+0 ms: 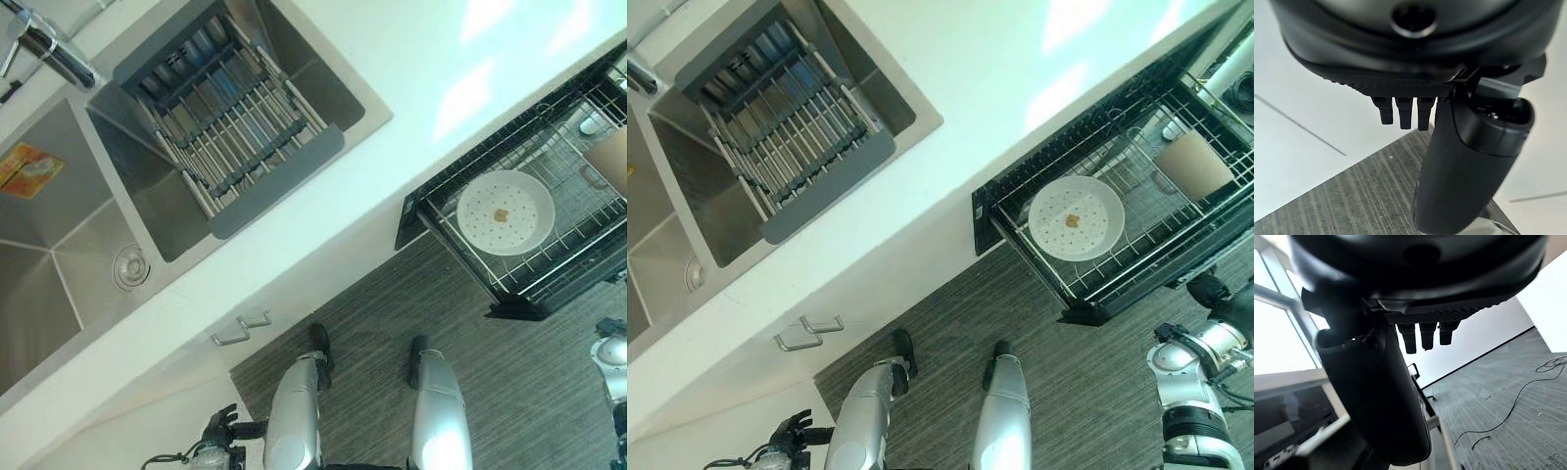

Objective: Place the dishes in the dishwasher.

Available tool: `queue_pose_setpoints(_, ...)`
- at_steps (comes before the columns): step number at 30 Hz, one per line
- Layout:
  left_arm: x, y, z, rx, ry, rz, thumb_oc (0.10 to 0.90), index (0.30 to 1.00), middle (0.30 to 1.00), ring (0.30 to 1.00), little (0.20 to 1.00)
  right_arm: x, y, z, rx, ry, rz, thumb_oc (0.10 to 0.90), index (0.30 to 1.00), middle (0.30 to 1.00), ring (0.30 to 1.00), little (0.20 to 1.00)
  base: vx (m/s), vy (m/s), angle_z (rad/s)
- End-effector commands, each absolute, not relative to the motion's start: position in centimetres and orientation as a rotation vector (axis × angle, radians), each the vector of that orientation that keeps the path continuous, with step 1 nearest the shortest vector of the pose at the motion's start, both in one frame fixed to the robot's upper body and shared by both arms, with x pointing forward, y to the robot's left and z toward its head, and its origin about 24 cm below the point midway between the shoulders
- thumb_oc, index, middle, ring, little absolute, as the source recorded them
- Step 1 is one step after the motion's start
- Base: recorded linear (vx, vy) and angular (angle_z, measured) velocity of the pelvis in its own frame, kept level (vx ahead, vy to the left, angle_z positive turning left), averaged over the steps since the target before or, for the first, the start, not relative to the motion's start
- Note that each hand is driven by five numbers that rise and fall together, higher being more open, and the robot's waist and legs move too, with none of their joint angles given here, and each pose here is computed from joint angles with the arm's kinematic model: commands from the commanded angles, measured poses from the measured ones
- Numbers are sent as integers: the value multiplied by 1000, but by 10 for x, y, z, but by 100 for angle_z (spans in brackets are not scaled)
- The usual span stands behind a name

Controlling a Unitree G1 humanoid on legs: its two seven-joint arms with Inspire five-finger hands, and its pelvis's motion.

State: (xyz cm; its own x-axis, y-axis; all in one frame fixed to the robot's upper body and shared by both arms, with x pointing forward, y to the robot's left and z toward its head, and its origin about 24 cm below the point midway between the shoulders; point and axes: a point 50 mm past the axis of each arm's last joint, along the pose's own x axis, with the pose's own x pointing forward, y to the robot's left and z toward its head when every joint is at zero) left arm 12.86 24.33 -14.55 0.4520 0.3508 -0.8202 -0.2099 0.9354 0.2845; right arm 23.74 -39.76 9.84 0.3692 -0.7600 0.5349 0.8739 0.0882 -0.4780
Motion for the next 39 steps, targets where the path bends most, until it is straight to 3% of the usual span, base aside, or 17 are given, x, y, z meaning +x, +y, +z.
queue_pose_setpoints(1, 105, 280, -141, 254, 1076, 457, 800, 900, 900, 900, 900, 234, -406, 123, -952, -269, -1226, 800, 900, 900, 900, 900, 34, -47, 14)
queue_pose_setpoints(22, 107, 295, -132, 330, 1045, 442, 800, 900, 900, 900, 900, 288, -378, 201, -963, -549, -1104, 800, 900, 900, 900, 900, 2, -30, 7)
queue_pose_setpoints(39, 110, 299, -128, 378, 1008, 389, 800, 900, 900, 900, 900, 330, -328, 284, -1069, -807, -917, 800, 900, 900, 900, 900, -4, -1, 6)
